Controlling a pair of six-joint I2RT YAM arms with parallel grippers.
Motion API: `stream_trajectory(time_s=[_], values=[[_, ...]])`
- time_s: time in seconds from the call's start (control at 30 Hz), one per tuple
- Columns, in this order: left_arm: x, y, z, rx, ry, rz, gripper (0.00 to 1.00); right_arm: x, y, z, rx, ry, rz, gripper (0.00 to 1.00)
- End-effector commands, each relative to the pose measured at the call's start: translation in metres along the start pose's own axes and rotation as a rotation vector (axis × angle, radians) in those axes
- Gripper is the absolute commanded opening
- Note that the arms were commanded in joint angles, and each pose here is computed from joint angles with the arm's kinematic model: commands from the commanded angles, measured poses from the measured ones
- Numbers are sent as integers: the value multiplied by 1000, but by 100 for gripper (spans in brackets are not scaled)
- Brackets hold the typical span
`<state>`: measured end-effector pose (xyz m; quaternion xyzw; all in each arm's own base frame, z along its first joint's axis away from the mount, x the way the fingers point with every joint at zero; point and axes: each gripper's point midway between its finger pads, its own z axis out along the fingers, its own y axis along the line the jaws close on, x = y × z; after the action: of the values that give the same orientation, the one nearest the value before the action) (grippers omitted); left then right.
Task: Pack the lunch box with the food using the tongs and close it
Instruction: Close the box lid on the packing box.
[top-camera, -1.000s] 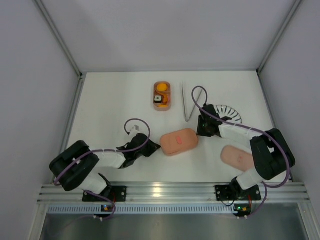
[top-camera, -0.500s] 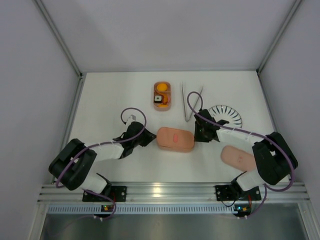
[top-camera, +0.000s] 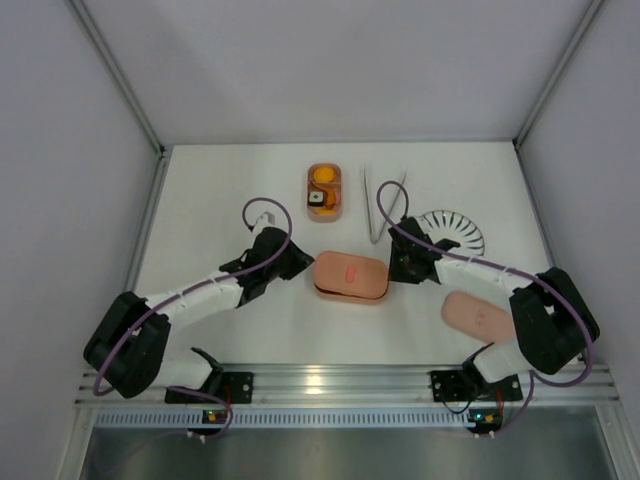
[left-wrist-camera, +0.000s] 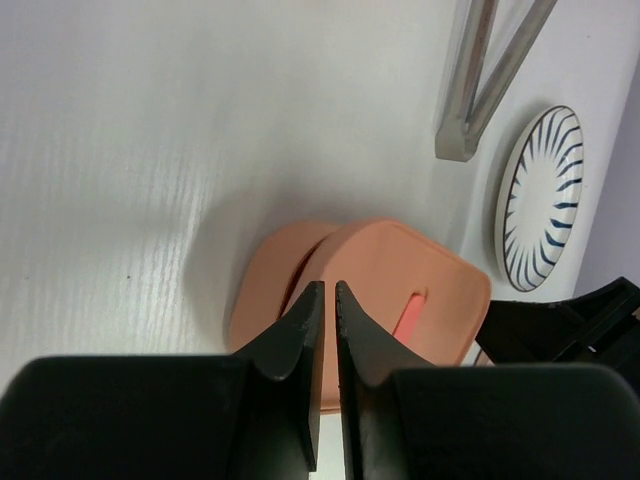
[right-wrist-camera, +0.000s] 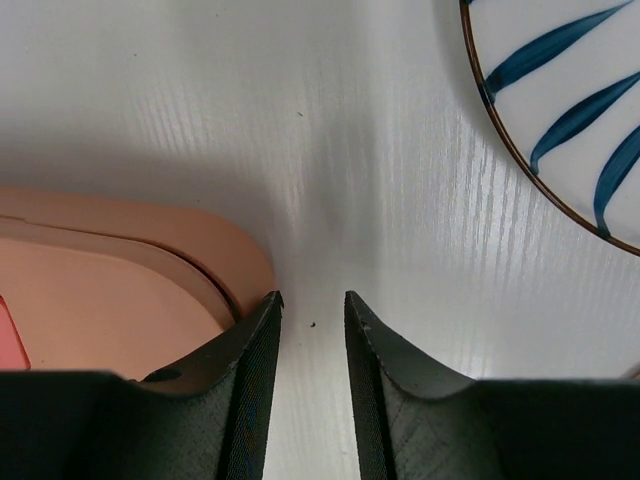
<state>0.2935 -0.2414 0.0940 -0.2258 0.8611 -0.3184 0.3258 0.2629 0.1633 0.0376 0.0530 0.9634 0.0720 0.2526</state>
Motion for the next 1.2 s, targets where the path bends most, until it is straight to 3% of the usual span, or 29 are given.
stream_trajectory(time_s=[0.0, 0.27, 0.83, 1.03, 1.17], values=[[-7, 2, -9, -48, -17, 52, 14, -25, 19, -14, -41, -78, 16, 32], [-10, 14, -6, -136, -12, 96, 15, -30, 12, -17, -25, -84, 25, 33], [-28, -16, 4, -77, -48, 228, 21, -48, 18, -40, -82, -162, 58, 34], [-21, -15, 14, -90, 0, 328, 33, -49, 23, -34, -95, -147, 44, 33], [-19, -11, 18, -103, 12, 367, 36, -51, 25, -33, -97, -149, 44, 34]])
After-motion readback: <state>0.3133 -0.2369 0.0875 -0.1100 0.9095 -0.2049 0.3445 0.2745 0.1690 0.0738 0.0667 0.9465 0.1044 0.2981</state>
